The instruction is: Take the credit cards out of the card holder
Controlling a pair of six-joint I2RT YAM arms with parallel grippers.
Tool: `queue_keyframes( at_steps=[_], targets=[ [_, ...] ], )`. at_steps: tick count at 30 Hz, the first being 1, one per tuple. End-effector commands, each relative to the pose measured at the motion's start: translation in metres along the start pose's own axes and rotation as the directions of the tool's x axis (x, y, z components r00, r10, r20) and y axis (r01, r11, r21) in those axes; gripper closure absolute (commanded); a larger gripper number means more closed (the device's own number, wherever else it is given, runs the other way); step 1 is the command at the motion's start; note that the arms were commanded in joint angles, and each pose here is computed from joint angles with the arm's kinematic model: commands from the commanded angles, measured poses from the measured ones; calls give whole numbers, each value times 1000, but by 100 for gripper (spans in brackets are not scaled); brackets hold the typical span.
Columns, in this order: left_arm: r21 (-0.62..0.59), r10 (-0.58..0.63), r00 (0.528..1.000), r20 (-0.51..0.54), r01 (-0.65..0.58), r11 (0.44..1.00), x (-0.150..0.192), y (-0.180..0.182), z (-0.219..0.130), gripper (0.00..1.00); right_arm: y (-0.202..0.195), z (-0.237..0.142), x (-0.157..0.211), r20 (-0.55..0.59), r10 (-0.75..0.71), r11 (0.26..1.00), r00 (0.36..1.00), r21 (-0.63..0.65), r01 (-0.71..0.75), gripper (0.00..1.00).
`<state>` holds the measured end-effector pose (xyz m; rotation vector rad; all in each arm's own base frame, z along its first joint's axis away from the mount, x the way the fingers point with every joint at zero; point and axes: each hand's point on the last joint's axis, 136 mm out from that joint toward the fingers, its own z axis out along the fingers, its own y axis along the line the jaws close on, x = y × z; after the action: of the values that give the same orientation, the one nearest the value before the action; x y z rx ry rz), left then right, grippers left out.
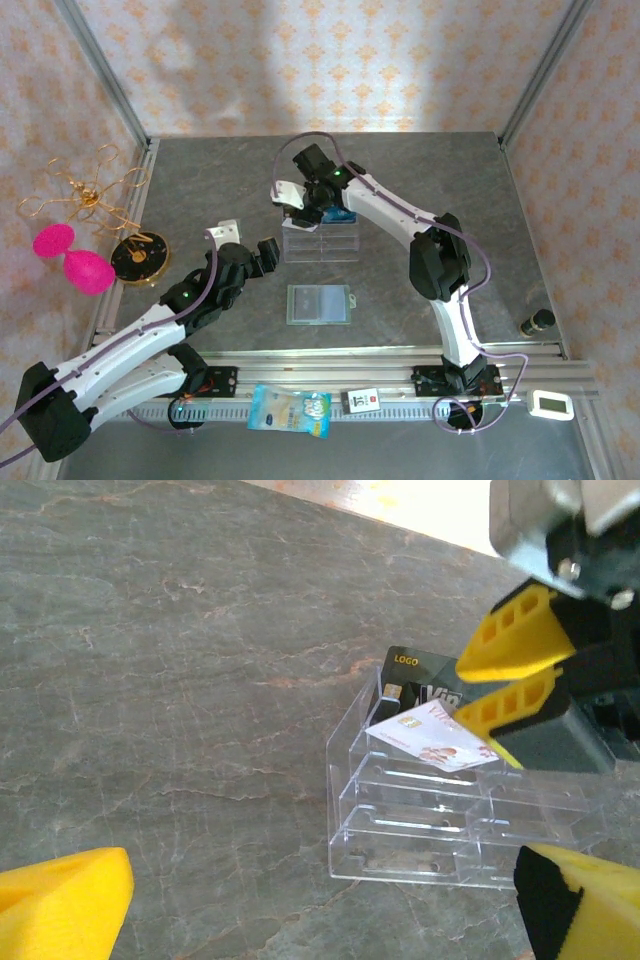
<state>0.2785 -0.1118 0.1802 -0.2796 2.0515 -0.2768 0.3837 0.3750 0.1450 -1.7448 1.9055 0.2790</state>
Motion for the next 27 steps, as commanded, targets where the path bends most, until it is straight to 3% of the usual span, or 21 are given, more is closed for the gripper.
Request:
queue_keyframes(
  at_steps=[1,6,15,18,22,27],
  targets=[
    [29,-28,999,31,27,999,-7,-2,-3,1,-17,-27,-36,120,65,995,991,63,-73,64],
    [39,-45,999,27,44,998,-12,-4,1,1,-24,-36,-45,188,157,980,970,91,-177,58],
    [43,-68,990,-124,74,996,4,1,30,1,-31,-53,-45,259,197,972,945,76,-223,54],
    [57,-78,989,-127,86,995,5,0,35,1,-26,-53,-39,259,197,977,945,23,-210,56],
    [12,-81,987,-136,83,996,6,7,43,12,-21,-43,-36,247,208,978,946,-33,-207,60],
    [-9,-78,982,-173,78,997,13,11,51,10,-16,-29,-31,221,224,974,949,-81,-211,58]
  ],
)
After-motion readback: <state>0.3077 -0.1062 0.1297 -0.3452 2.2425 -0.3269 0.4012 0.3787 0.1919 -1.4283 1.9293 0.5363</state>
